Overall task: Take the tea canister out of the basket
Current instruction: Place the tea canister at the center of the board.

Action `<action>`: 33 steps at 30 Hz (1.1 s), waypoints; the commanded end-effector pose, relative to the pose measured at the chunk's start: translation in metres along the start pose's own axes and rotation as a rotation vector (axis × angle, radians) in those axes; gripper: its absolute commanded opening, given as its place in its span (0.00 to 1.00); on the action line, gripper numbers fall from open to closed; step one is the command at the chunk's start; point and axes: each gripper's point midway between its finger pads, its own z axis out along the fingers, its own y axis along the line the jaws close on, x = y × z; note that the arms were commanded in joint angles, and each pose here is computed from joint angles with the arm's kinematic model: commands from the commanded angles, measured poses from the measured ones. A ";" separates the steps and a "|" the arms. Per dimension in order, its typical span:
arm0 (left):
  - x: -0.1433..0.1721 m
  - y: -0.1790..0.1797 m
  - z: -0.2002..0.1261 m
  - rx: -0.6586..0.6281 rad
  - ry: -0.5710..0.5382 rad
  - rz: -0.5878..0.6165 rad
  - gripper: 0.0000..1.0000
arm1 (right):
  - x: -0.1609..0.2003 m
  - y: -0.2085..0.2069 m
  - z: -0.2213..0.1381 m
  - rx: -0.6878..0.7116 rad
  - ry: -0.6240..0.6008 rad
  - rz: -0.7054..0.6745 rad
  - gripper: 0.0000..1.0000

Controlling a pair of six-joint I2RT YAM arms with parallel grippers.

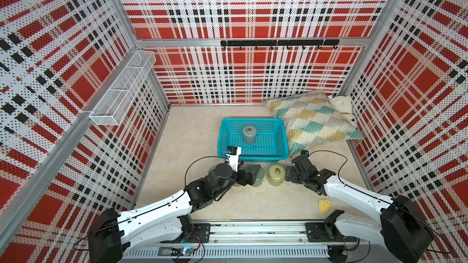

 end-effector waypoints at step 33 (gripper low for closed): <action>-0.077 0.079 0.086 -0.327 0.055 -0.039 1.00 | -0.129 0.095 -0.132 -0.525 -0.484 -0.116 1.00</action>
